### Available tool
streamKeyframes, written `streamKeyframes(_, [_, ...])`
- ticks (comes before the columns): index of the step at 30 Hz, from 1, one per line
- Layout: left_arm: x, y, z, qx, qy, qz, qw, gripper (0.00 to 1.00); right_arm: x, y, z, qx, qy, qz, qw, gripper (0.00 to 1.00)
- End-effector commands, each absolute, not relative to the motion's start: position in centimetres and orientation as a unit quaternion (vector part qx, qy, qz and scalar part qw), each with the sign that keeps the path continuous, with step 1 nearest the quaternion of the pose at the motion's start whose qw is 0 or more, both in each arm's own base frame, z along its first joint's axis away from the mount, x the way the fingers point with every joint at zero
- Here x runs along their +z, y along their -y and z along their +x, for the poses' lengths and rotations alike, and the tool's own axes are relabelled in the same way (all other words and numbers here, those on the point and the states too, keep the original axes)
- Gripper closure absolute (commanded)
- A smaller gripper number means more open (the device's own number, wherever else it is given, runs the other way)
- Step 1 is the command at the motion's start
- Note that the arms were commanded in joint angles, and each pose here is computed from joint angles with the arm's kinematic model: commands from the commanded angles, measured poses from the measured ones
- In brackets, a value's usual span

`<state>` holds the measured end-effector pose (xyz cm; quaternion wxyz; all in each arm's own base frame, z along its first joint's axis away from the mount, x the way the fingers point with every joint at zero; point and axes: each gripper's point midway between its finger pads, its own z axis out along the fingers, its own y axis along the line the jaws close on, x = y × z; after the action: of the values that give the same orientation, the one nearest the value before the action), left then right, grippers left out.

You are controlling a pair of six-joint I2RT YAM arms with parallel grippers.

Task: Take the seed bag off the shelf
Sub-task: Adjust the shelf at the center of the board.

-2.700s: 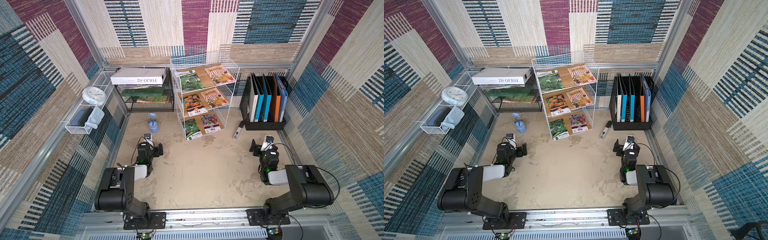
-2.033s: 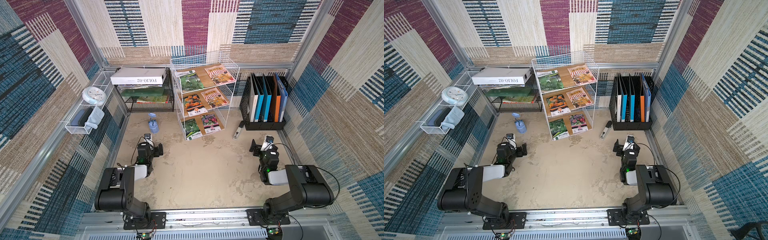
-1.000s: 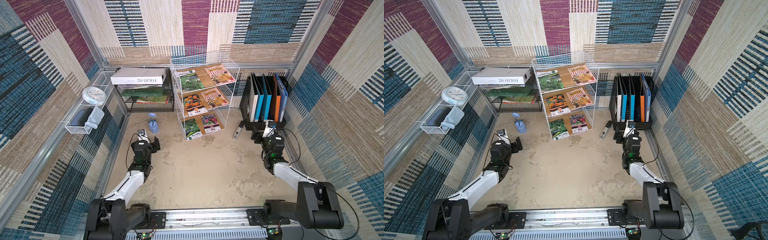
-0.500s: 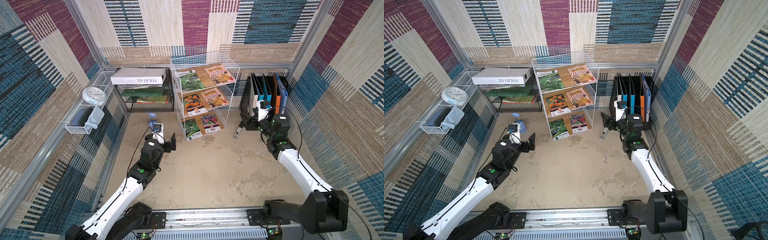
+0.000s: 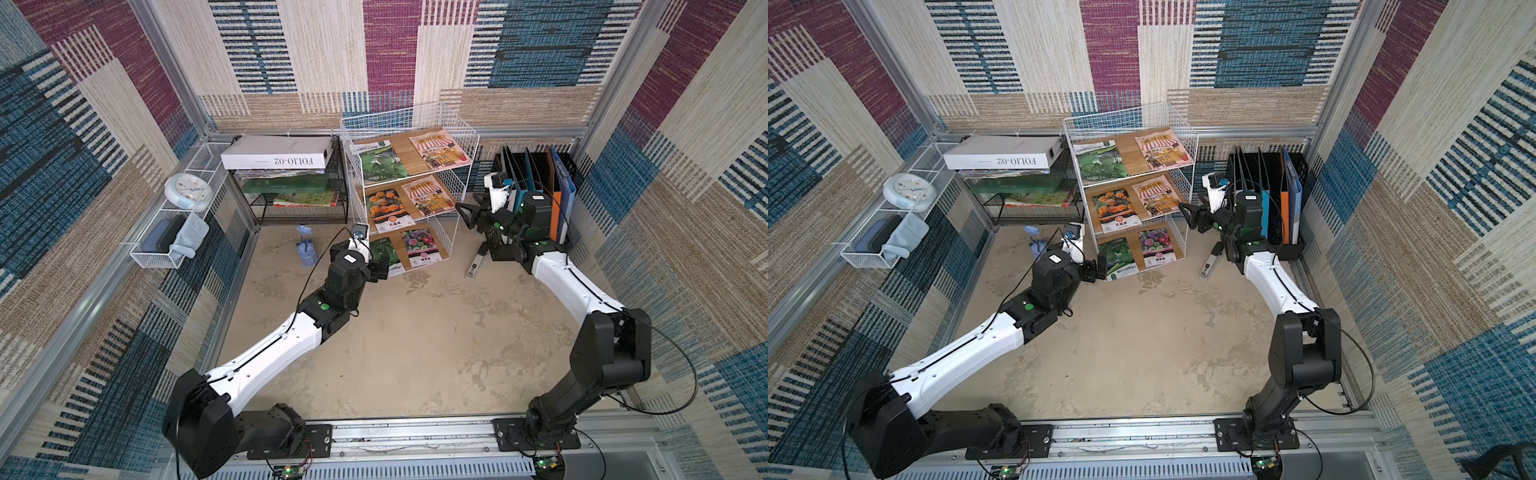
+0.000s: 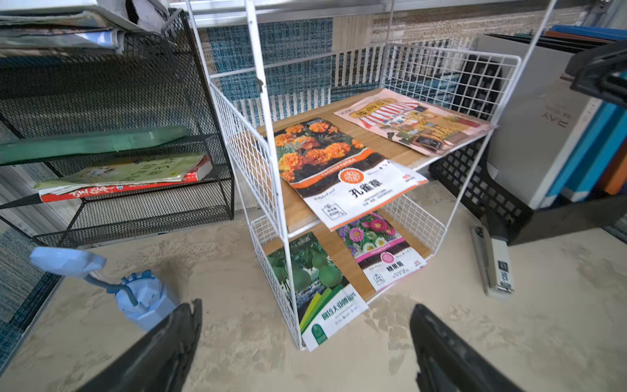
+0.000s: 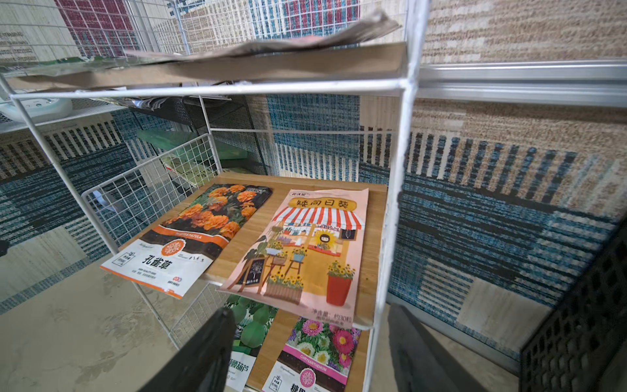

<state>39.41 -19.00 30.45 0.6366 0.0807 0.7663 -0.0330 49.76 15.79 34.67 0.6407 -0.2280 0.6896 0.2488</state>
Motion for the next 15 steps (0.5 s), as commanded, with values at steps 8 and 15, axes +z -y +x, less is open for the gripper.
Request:
streamKeyframes(8, [32.5,18.2,44.5,0.052,-0.725,-0.010,0.687,0.01,35.2,-16.1,51.1,0.242,-0.669,-0.233,0.663,0.26])
streamKeyframes(15, [33.6,18.1,44.9,0.060,-0.706,-0.021,0.706,0.07,35.2,-15.9,51.8,0.233,-0.665,-0.231,0.670,0.27])
